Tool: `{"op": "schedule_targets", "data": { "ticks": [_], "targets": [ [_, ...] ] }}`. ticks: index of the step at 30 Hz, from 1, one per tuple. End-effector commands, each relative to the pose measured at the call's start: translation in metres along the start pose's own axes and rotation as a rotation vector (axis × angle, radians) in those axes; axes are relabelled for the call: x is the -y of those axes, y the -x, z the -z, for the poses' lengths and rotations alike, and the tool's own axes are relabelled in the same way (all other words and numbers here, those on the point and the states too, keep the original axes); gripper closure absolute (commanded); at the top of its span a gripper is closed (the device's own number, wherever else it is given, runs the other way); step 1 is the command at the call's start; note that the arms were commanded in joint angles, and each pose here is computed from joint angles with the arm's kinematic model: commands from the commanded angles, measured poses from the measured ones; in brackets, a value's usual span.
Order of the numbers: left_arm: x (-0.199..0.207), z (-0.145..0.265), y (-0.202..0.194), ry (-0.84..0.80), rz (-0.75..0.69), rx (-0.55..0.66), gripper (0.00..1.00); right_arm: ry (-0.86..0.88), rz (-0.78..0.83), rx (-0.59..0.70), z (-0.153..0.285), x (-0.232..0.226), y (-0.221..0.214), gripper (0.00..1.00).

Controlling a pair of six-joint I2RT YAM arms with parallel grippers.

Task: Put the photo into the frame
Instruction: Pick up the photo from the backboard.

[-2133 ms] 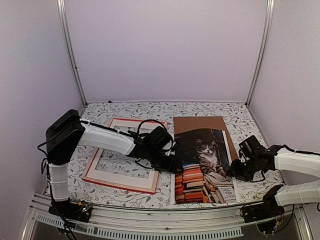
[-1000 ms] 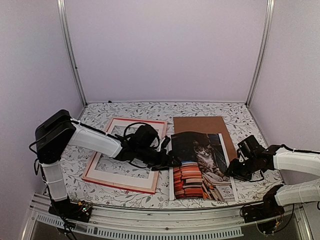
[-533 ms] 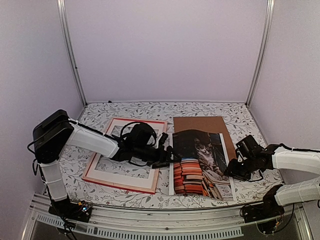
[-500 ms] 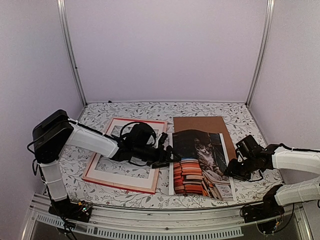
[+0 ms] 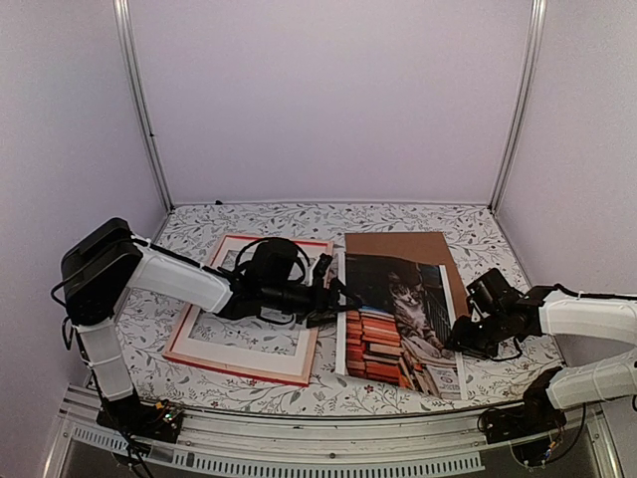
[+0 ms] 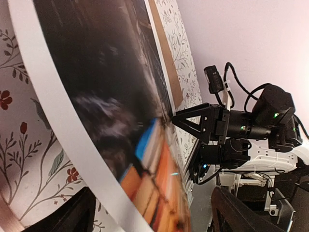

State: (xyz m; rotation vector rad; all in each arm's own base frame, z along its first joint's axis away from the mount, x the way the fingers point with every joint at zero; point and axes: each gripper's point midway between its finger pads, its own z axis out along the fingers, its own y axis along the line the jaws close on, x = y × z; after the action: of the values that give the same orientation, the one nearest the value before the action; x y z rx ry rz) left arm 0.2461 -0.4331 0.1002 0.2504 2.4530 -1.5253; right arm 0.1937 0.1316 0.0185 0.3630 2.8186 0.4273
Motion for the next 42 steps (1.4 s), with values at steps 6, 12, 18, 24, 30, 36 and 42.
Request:
{"op": "schedule_targets", "data": {
  "ticks": [6, 12, 18, 24, 30, 36, 42],
  "targets": [
    [0.024, 0.011, 0.011, -0.105, 0.007, 0.029, 0.15, -0.023, 0.008, -0.017, -0.003, -0.001, -0.003, 0.53],
    [0.015, 0.007, 0.010, -0.053, 0.011, 0.009, 0.16, -0.020, 0.012, -0.015, -0.003, -0.005, -0.001, 0.53],
    [0.000, -0.002, 0.008, 0.001, 0.010, -0.009, 0.28, -0.016, 0.018, -0.012, -0.002, -0.008, 0.001, 0.53],
    [-0.007, -0.007, 0.009, 0.055, -0.023, -0.017, 0.53, -0.008, 0.021, -0.008, -0.002, -0.008, 0.000, 0.53],
    [-0.012, -0.009, 0.010, 0.079, -0.053, -0.021, 0.70, 0.018, 0.022, 0.021, 0.005, -0.013, 0.004, 0.52],
    [-0.014, -0.010, 0.014, 0.107, -0.090, -0.020, 0.95, 0.049, 0.033, 0.066, 0.018, -0.020, 0.013, 0.47],
    [0.000, 0.004, 0.028, 0.174, -0.203, -0.009, 1.00, 0.033, 0.060, 0.144, 0.040, -0.026, 0.032, 0.31]
  ]
}}
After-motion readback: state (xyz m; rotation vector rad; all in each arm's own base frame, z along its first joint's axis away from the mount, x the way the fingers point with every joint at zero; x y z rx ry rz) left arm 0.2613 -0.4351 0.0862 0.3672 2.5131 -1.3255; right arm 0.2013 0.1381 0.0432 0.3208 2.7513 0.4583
